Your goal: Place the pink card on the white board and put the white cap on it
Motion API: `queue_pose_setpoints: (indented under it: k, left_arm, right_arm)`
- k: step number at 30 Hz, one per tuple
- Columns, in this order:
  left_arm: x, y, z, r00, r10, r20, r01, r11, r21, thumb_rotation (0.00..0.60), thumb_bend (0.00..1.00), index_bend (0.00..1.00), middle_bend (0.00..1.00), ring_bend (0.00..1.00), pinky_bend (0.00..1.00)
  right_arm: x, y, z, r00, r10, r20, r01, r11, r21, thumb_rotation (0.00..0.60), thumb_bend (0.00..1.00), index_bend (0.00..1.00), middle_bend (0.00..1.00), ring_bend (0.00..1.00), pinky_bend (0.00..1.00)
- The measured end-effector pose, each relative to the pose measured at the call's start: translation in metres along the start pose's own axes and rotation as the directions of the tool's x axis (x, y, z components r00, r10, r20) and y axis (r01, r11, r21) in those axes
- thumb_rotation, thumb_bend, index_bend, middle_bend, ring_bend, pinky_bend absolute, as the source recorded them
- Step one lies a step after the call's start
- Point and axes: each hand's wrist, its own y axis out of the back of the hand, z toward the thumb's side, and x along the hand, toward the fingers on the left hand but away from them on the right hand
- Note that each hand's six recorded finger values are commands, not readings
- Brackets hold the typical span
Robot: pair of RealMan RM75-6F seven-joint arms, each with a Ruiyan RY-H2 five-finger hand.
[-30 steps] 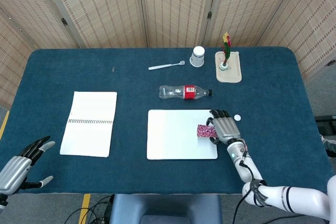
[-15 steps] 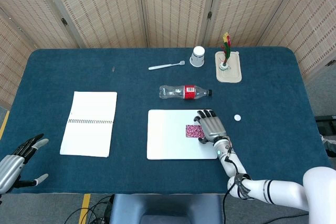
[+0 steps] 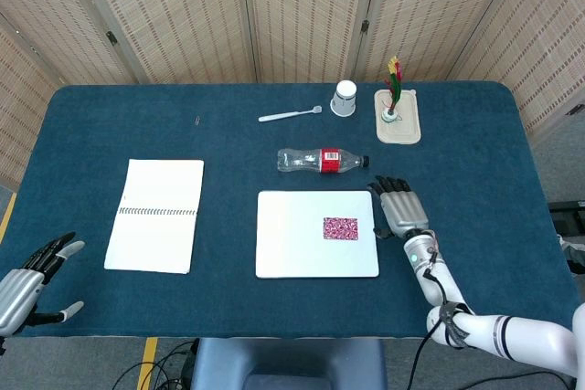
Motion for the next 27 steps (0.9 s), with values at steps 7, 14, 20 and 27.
queue_pose_setpoints:
  k: [7,14,20,27]
  left_arm:
    - [0.006,-0.008,0.009,1.0,-0.013,0.024,0.013,1.0,0.007,0.6,0.25,0.11,0.02,0.0,0.15]
    - [0.011,-0.011,0.013,0.999,-0.021,0.046,0.021,1.0,0.003,0.6,0.25,0.11,0.02,0.0,0.15]
    - [0.013,-0.011,0.01,0.999,-0.03,0.038,0.03,1.0,0.007,0.6,0.25,0.11,0.02,0.0,0.15]
    - [0.014,-0.011,0.009,0.999,-0.028,0.032,0.028,1.0,0.004,0.6,0.25,0.11,0.02,0.0,0.15]
  right_arm:
    - [-0.014,0.01,-0.049,0.995,0.004,0.095,-0.001,1.0,-0.023,0.6,0.19,0.32,0.08,0.0,0.0]
    - [-0.032,0.01,-0.082,0.985,0.02,0.174,-0.018,1.0,-0.015,0.6,0.19,0.35,0.08,0.0,0.0]
    - [-0.044,-0.005,-0.09,0.976,0.062,0.209,-0.061,0.998,-0.01,0.6,0.19,0.36,0.08,0.0,0.0]
    - [-0.052,-0.017,-0.086,0.973,0.095,0.208,-0.096,0.995,-0.007,0.6,0.19,0.36,0.08,0.0,0.0]
